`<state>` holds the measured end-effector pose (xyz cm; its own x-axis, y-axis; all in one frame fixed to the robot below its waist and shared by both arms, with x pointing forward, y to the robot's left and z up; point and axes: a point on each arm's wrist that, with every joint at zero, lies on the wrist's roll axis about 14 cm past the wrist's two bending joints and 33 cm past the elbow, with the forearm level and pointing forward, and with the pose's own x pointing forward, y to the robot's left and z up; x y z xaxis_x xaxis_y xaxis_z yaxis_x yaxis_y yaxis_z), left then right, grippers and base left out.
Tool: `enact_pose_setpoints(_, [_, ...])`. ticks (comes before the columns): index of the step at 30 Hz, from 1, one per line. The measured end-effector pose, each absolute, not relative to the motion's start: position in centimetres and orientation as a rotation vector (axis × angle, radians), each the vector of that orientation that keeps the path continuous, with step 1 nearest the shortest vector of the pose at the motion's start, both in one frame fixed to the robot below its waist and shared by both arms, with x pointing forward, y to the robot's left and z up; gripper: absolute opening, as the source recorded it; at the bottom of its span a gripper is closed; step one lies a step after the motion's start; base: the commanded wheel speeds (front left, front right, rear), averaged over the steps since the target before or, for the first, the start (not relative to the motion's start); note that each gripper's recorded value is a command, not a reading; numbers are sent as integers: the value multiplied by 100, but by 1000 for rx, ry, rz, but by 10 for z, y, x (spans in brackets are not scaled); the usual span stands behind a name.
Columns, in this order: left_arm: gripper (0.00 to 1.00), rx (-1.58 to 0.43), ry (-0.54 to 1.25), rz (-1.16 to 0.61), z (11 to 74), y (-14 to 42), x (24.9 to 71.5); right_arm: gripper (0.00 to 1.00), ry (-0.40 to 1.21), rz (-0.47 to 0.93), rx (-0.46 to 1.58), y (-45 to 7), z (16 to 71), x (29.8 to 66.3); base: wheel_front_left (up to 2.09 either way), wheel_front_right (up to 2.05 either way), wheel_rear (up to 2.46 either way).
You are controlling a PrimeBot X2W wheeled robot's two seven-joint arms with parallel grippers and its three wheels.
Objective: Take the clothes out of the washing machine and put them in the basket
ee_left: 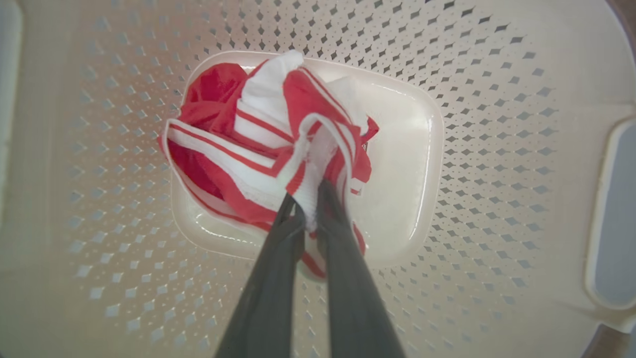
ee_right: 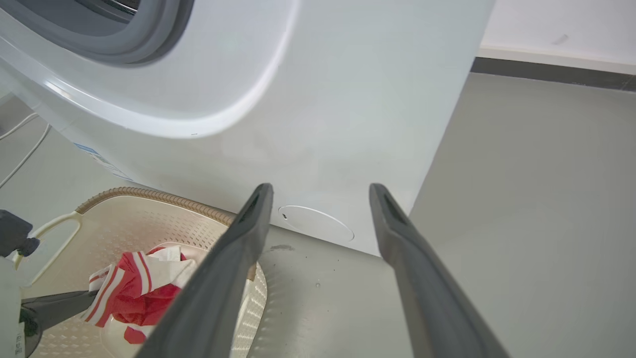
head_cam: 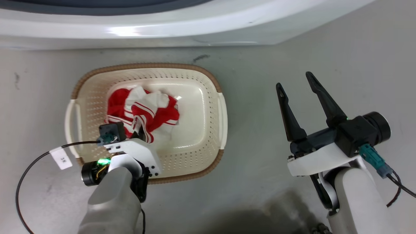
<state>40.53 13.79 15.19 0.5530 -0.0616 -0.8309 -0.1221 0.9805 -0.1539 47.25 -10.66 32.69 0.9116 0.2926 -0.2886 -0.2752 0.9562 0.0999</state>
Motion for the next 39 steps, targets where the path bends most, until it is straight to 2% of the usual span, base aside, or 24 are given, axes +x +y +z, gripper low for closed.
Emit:
enact_pose_setpoints(5, [0, -176, 1070, 45, 126, 141, 392, 100, 337, 258, 55, -121, 312, 470, 0, 0, 0])
enact_pose_setpoints(7, [46, -169, 1089, 40, 121, 141, 388, 100, 345, 244, 54, -126, 308, 469, 0, 0, 0])
enact_pose_setpoints(8, [100, -165, 1091, 36, 121, 141, 387, 100, 345, 239, 52, -128, 308, 468, 0, 0, 0])
enact_pose_setpoints(16, [100, -168, 1023, 41, 156, 145, 392, 100, 297, 213, 38, -137, 335, 467, 0, 0, 0])
enact_pose_setpoints(24, [100, -197, 838, 66, 224, 155, 386, 100, 214, 201, 11, -140, 386, 447, 0, 0, 0])
enact_pose_setpoints(39, [100, -158, 295, 63, 388, 177, 397, 100, -2, 167, -27, -148, 492, 416, 0, 0, 0])
